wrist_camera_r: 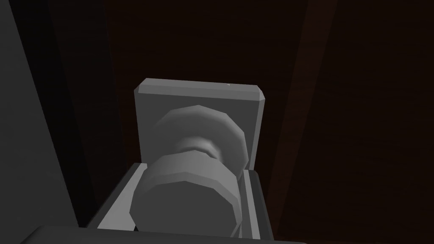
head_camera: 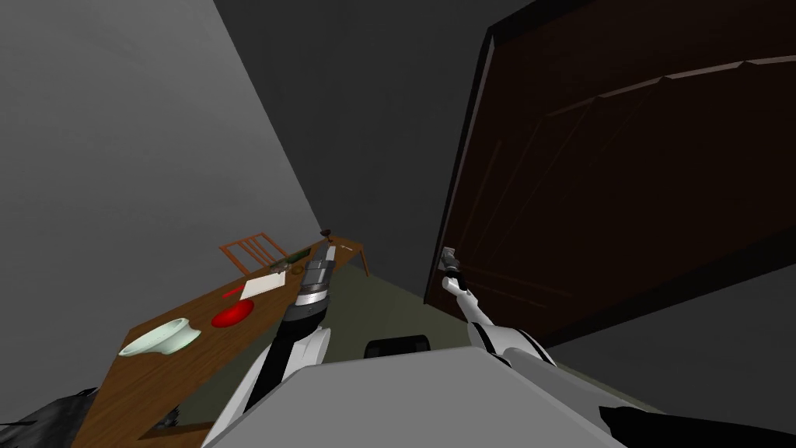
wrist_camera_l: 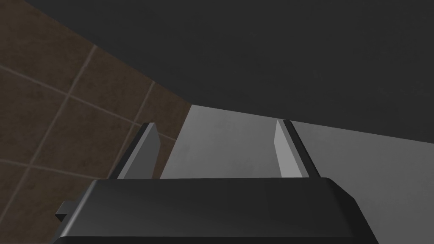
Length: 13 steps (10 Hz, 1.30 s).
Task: Pull the door open
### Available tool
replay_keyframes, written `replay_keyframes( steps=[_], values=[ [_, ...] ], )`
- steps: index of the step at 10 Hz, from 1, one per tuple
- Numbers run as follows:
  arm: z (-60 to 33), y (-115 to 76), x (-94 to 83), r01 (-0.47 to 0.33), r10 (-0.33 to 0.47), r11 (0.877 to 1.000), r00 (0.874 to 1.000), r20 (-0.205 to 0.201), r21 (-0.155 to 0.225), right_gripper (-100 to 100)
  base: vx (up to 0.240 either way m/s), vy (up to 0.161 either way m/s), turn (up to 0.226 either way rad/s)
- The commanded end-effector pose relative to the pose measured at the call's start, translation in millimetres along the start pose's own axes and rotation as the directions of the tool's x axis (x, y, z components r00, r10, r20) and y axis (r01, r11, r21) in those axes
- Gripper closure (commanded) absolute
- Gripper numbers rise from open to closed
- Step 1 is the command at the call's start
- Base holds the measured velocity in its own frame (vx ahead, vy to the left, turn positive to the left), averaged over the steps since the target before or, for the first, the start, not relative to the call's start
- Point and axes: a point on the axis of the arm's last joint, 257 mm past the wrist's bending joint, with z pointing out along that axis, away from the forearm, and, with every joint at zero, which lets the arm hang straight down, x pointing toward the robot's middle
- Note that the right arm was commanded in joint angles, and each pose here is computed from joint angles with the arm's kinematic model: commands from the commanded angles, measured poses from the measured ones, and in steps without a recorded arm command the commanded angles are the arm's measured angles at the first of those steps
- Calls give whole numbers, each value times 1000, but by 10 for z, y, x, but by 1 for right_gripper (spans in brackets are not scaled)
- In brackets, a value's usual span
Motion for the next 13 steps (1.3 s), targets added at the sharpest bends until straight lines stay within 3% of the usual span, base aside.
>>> replay_keyframes(
  steps=[1,13],
  values=[
    [3,-36,11,-2,2,1000,1000,-1,15,100,-141,-28,108],
    [-32,-331,8,-12,11,992,1000,7,125,100,-219,-39,112]
  ],
)
